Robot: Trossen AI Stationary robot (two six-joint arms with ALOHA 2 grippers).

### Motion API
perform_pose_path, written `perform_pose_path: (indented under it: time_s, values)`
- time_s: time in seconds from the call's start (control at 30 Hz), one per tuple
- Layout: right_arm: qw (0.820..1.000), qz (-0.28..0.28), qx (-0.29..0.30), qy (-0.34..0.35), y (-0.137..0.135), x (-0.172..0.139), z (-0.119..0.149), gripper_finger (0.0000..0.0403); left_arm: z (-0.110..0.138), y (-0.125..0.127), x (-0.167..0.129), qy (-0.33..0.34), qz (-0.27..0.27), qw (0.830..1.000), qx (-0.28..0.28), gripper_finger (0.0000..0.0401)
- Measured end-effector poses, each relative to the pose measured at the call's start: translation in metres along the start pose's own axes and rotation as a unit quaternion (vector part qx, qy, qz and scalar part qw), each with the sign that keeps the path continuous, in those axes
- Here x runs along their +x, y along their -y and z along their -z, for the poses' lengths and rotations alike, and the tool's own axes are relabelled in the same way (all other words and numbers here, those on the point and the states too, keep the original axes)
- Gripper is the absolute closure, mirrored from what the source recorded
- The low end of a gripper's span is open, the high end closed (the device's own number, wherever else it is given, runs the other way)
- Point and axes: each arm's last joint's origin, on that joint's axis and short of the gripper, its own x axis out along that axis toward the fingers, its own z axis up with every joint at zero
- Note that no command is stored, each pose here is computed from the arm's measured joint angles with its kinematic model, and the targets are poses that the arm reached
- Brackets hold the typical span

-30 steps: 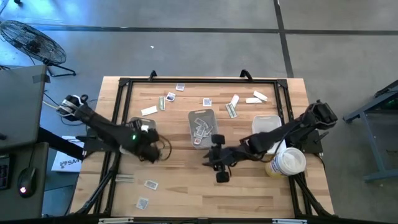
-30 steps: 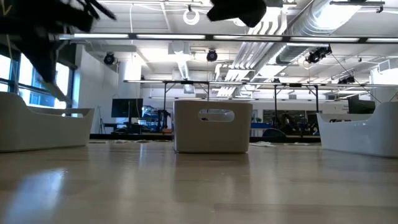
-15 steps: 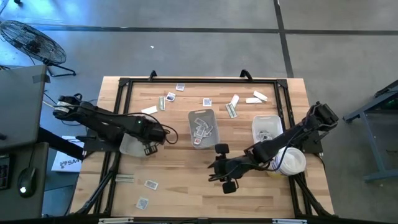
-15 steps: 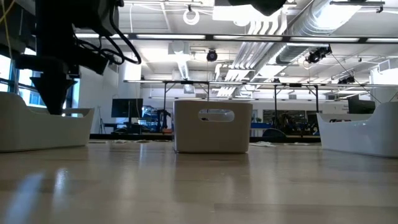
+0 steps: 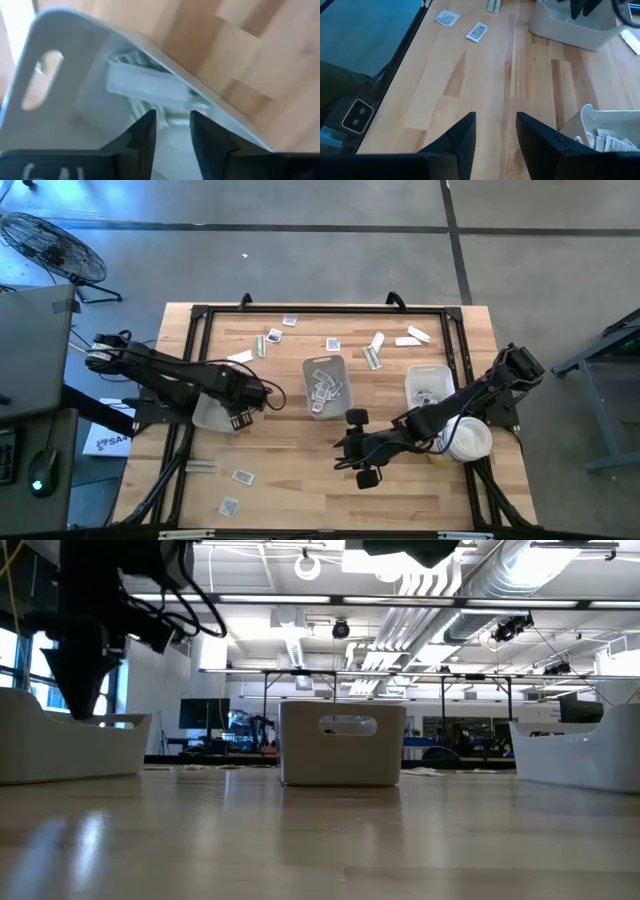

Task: Pick & Place First Aid Supplies
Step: Put the bandage pack into the left gray bin

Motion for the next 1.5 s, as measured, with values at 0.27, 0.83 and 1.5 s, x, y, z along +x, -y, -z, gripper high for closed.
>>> perform_pose_path:
  time_s: [0.27,0.83,1.5]
  values:
    - [1.000,0.017,0.004,0.002,0.005,0.001,-0.001,0.0270,0.002,0.012,-0.048,-0.031,0.051,0.996,-0.069,0.0279]
    - [0.999,0.044,-0.026,-0.004,0.030,0.007,-0.004,0.0270,0.115,0.101,-0.055,-0.037,0.157,0.985,-0.062,0.0279]
    - [0.999,0.030,-0.020,-0.011,0.051,0.011,-0.007,0.0270,0.148,0.139,-0.005,-0.048,0.127,0.967,-0.218,0.0279]
